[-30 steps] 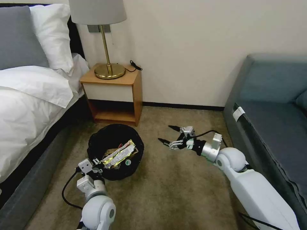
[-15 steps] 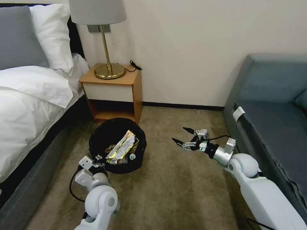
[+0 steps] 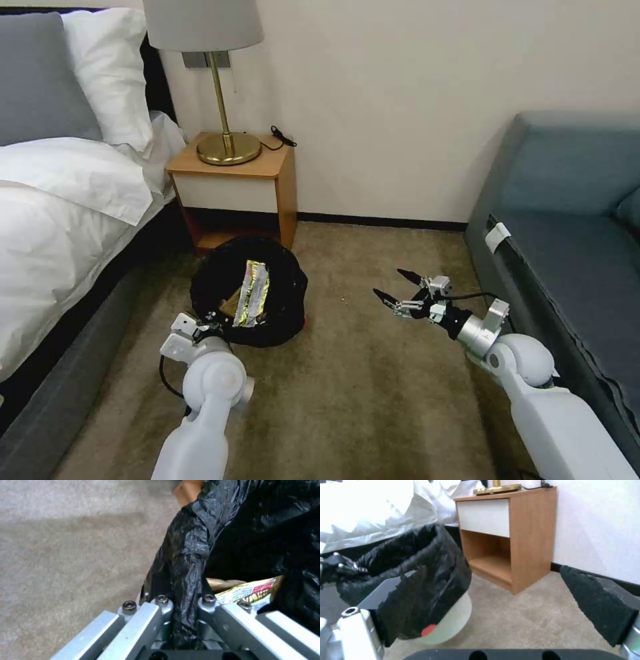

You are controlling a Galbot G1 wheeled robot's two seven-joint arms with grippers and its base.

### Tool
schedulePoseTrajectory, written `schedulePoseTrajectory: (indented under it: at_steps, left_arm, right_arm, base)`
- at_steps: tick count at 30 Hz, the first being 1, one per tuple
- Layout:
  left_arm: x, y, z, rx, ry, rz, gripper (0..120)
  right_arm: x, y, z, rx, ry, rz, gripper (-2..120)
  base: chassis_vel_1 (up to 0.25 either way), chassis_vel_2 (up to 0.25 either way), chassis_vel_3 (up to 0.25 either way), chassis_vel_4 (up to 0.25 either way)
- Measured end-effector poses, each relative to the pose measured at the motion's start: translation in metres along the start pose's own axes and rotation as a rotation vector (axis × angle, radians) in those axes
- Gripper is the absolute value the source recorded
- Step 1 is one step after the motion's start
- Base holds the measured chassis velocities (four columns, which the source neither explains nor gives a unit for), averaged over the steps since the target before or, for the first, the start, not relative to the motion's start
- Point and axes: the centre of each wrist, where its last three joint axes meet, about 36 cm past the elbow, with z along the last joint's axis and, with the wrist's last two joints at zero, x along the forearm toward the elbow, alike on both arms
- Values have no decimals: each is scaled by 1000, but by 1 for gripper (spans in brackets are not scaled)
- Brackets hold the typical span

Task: Pick up the trash bin, then pick up the garbage on the floor and place it into the trash bin.

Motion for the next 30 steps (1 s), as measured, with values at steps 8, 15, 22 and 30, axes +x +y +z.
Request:
schedulePoseTrajectory:
  at_steps: [8,15,22,30]
  left_arm:
    - [-22,-4,7,-25,19,-53,2]
    - [-34,-4,11,-25,89,-72,2]
    - [-39,-5,11,-23,111,-74,26]
    - [-34,-6,5,-27,101,-70,59]
  right_arm:
    - [7,-2,4,-4,1,20,100]
    - [10,-4,9,-9,5,30,100]
    - [8,-2,14,-20,4,34,100]
    - [11,-5,10,-5,13,34,100]
  base:
    - [0,0,0,0]
    - [0,0,0,0]
    - [0,0,0,0]
    - [0,0,0,0]
